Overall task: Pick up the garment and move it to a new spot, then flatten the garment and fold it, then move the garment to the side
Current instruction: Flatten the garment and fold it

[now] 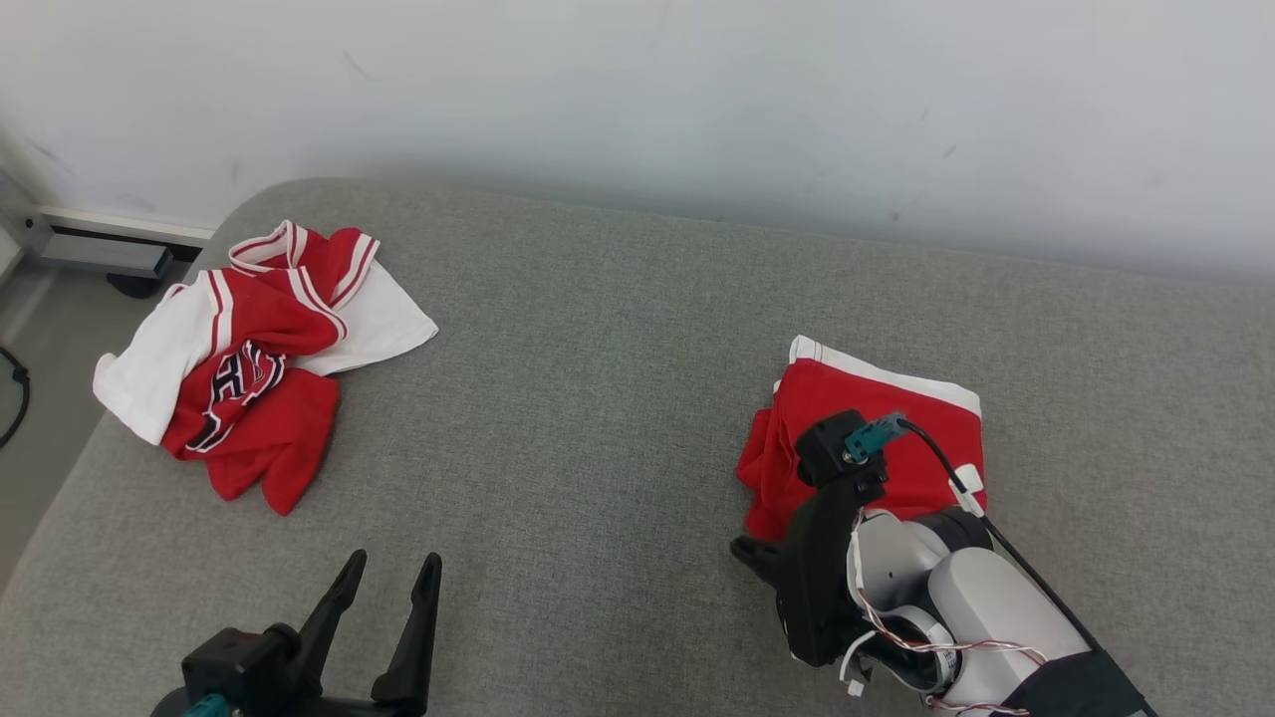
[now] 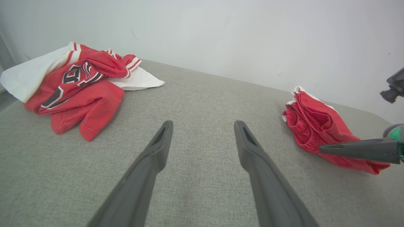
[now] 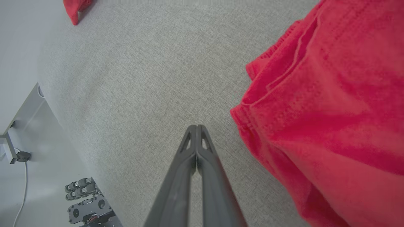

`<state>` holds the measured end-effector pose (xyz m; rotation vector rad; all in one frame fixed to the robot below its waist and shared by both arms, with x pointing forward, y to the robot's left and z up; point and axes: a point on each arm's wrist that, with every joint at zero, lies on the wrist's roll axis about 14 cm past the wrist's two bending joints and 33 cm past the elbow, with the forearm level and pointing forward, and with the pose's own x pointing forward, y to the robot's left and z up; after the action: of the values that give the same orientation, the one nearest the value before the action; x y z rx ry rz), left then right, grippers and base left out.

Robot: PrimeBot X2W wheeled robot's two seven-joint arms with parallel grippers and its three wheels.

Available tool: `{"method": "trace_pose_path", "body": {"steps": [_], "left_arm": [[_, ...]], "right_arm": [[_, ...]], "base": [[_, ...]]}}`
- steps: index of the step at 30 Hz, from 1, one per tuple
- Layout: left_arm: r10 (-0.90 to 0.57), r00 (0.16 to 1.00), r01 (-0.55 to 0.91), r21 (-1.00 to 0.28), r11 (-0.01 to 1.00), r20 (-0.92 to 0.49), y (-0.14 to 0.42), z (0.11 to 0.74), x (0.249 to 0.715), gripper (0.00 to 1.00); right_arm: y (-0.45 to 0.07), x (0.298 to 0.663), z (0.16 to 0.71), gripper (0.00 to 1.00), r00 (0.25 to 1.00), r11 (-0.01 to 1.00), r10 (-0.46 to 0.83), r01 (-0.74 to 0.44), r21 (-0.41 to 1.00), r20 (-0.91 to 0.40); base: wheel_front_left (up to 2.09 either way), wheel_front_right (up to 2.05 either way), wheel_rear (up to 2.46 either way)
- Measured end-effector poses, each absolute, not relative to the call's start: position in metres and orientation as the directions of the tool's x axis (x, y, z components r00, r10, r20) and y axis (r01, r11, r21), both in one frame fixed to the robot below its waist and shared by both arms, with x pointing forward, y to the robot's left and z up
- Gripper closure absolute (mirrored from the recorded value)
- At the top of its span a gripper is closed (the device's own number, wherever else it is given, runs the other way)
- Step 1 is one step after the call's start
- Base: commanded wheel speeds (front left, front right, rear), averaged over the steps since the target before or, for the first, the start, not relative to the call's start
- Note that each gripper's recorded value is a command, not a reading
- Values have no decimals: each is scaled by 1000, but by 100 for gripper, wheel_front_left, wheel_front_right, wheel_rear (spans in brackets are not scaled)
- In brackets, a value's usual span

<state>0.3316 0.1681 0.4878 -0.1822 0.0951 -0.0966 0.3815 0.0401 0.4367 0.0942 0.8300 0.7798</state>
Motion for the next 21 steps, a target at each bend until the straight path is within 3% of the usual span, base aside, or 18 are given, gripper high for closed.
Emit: {"method": "trace_pose_path", "body": {"steps": [3, 4, 5, 6, 7, 14, 21], "left_arm": [[-105, 991, 88, -185, 979, -83, 168, 488, 332, 0], [-105, 991, 89, -184, 979, -82, 168, 489, 332, 0], [-106, 991, 89, -184, 979, -82, 168, 489, 332, 0], [-106, 991, 90, -184, 979, -82, 168, 489, 332, 0], [-106, 991, 90, -183, 979, -81, 168, 489, 332, 0], [-112, 990, 96, -187, 978, -80, 166, 489, 335, 0], [-130, 988, 111, -188, 976, -88, 161, 487, 338, 0]], "right_arm": [[45, 385, 450, 100, 437, 711, 674, -601, 365, -595], [45, 386, 455, 92, 447, 709, 679, -604, 364, -582], [45, 389, 460, 75, 459, 709, 683, -605, 364, -568], [44, 392, 465, 47, 473, 710, 684, -605, 360, -555], [41, 396, 470, 0, 485, 716, 681, -598, 360, -549], [-10, 432, 493, 0, 642, 825, 559, -491, 279, -525], [-88, 447, 481, 0, 725, 932, 363, -277, 236, -586]], "base": [[0, 0, 0], [0, 0, 0], [0, 0, 0], [0, 0, 0], [0, 0, 0], [0, 0, 0], [0, 0, 0]]}}
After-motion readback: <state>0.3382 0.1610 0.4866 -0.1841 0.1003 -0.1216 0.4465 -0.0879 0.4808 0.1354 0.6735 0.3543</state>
